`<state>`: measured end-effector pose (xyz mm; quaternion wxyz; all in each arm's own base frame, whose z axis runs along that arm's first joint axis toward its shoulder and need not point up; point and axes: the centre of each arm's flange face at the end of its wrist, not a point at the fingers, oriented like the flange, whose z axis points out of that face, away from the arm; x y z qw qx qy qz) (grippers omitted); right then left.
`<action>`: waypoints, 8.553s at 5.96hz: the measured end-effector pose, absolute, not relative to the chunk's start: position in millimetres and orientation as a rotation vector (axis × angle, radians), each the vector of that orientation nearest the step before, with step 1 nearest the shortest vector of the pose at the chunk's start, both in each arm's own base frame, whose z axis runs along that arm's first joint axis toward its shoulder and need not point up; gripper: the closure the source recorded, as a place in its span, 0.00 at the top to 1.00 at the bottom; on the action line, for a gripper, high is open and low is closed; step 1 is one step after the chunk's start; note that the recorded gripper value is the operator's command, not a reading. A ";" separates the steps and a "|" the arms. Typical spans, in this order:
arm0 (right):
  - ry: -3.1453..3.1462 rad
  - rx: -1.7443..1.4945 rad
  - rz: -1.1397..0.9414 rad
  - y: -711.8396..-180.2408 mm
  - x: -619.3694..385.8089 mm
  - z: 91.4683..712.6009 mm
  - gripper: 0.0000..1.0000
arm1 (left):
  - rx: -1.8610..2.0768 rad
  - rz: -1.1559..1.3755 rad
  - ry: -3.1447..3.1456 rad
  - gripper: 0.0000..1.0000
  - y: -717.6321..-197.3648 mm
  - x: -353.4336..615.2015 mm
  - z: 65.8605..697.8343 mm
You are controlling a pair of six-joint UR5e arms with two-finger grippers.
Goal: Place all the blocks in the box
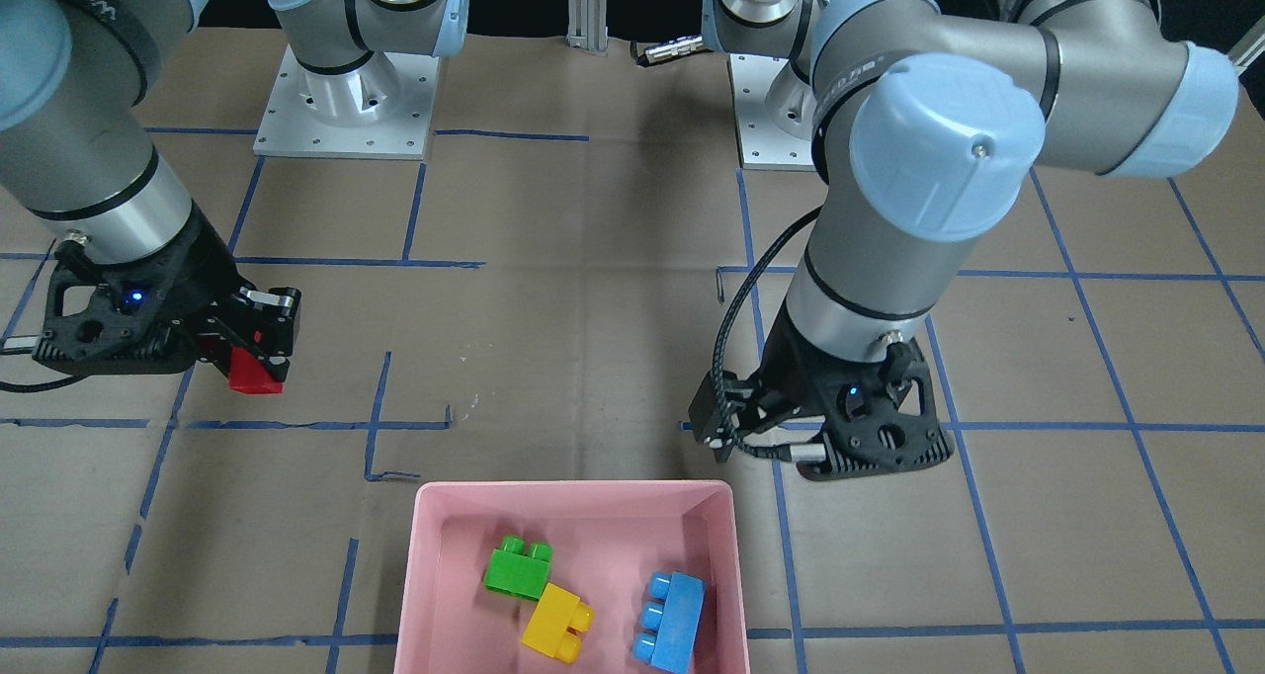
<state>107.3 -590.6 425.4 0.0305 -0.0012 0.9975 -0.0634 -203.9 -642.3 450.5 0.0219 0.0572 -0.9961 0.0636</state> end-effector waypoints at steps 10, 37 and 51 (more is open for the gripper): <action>2.895 -0.112 -0.577 -713.4 311.6 355.8 1.00 | -0.031 0.204 -3.114 1.00 -520.4 -146.6 492.3; 3.152 0.105 -0.165 -431.0 147.1 480.3 1.00 | 0.013 0.190 -3.132 1.00 -519.7 -131.3 494.3; 3.159 0.057 -0.135 -424.6 162.2 495.3 1.00 | 0.011 0.188 -3.131 1.00 -519.8 -132.3 493.5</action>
